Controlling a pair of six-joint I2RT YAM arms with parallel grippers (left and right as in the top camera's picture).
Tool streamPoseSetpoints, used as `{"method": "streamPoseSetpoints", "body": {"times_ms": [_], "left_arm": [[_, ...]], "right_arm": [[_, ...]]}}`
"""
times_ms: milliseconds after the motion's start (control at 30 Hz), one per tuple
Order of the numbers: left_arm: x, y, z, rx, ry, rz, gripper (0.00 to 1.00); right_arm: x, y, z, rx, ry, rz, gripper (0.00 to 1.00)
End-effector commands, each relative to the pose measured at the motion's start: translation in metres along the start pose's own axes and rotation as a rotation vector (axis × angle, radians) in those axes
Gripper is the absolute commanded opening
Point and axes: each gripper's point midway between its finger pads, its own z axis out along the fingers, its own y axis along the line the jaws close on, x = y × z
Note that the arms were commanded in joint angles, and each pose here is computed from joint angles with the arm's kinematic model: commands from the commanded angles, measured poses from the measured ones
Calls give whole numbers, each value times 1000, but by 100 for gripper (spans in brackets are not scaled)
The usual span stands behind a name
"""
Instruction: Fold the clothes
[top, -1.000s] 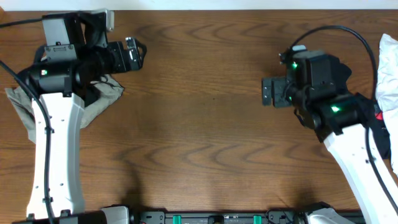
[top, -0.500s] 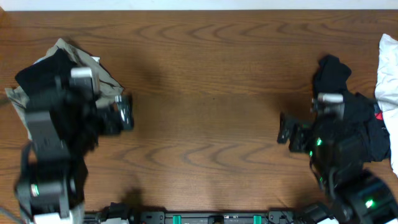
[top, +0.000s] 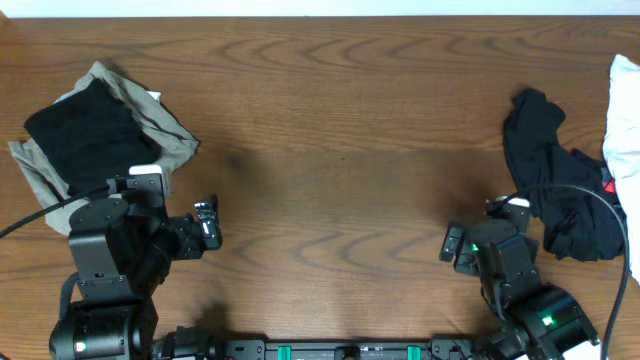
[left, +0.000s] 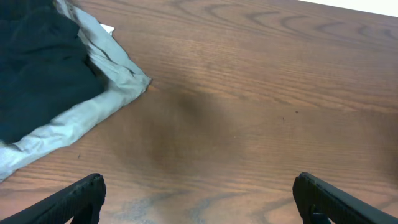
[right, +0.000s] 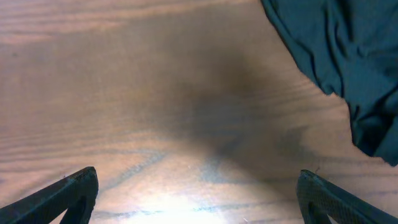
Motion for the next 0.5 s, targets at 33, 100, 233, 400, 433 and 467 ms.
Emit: {"method": "streamPoseSetpoints", "body": {"times_ms": [33,100,233,400,433,467], "left_arm": [[1,2,-1,-11,0,16,98],[1,2,-1,-11,0,16,98],[1,2,-1,-11,0,16,98],[1,2,-1,-11,0,16,98],[1,2,-1,-11,0,16,98],[1,2,-1,-11,0,16,98]], "right_arm": [[8,-3,5,14,15,7,99],[8,-3,5,15,15,6,99],[8,-3,5,15,14,7,99],[6,-3,1,0,-9,18,99],[4,-3,-1,-11,-25,25,99],[2,-3,-4,-22,-42,33,99]]}}
